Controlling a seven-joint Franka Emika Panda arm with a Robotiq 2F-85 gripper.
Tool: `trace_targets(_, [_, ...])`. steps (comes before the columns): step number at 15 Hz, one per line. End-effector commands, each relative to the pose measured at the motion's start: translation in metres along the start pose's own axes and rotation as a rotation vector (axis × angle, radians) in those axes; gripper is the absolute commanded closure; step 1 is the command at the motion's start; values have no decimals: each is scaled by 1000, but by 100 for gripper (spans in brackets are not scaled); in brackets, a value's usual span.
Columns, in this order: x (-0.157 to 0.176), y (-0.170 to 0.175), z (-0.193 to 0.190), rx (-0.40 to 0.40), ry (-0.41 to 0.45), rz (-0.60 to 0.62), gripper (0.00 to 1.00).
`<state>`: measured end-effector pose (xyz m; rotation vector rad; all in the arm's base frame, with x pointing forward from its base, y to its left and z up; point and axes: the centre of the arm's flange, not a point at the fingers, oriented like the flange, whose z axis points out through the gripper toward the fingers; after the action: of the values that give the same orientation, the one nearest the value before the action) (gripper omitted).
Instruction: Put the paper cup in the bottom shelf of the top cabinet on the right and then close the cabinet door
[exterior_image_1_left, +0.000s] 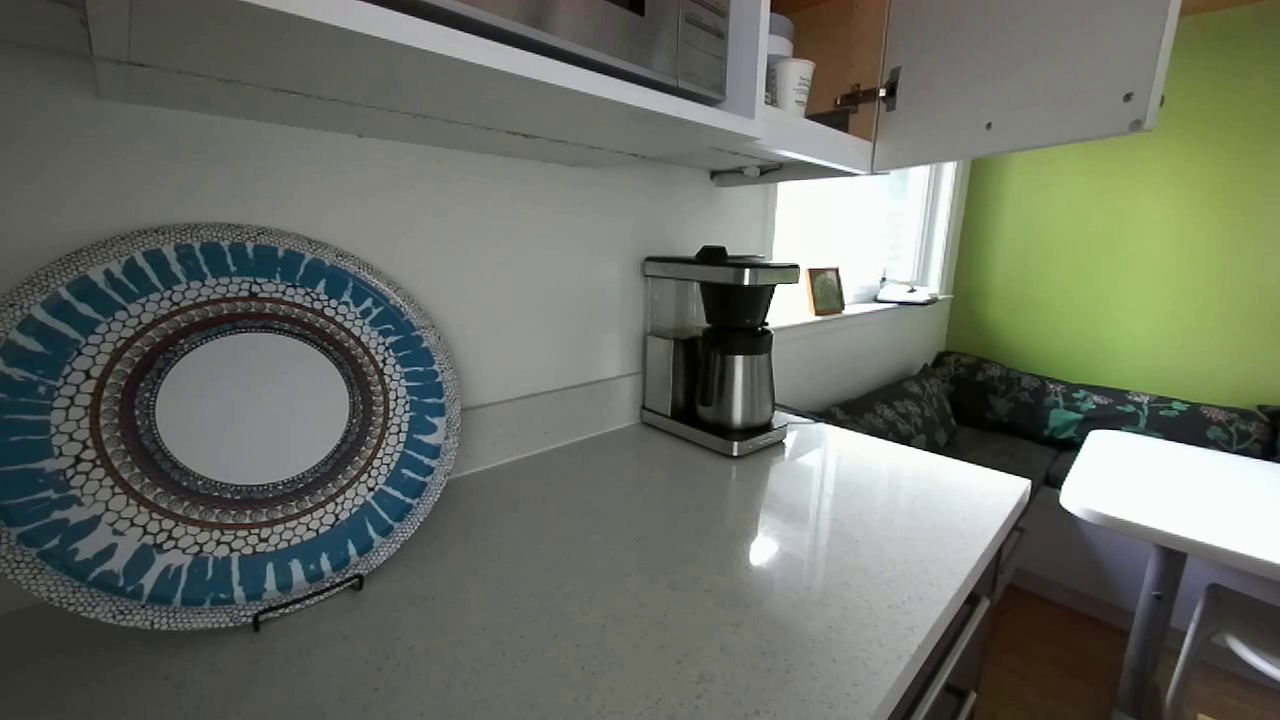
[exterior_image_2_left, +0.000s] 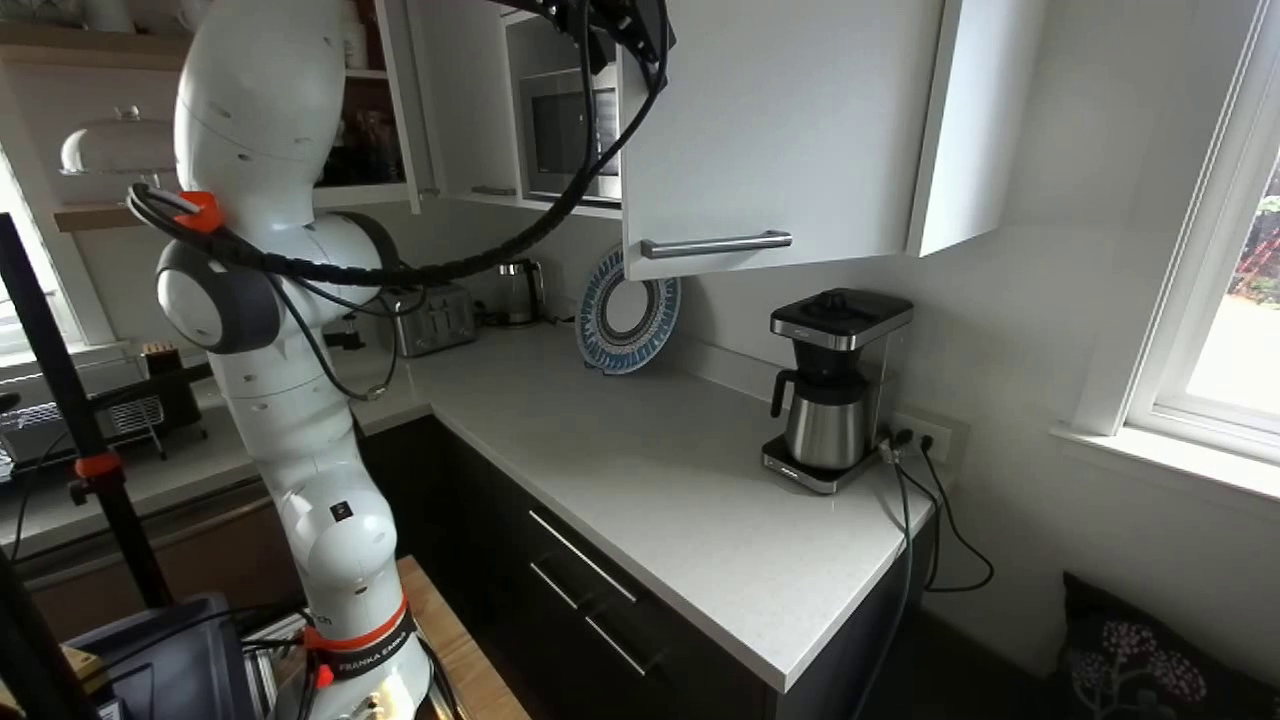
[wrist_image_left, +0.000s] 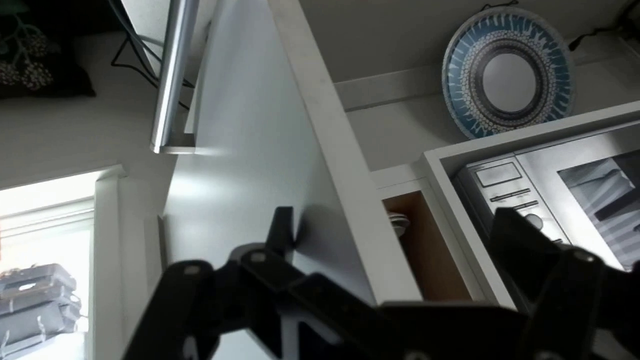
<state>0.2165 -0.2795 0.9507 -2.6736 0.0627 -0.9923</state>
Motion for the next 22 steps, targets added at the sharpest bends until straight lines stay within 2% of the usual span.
trace_targets(1, [9, -45, 17, 65, 11, -17, 0])
trace_targets(7, [22, -94, 50, 146, -16, -67, 0])
trace_targets(12, [42, -125, 83, 196, 2, -127, 0])
trace_targets(16, [61, -132, 108, 200, 46, -186, 0])
trace_targets(19, [75, -131, 131, 201, 75, -188, 0])
trace_targets(22, [80, -134, 139, 207, 73, -205, 0])
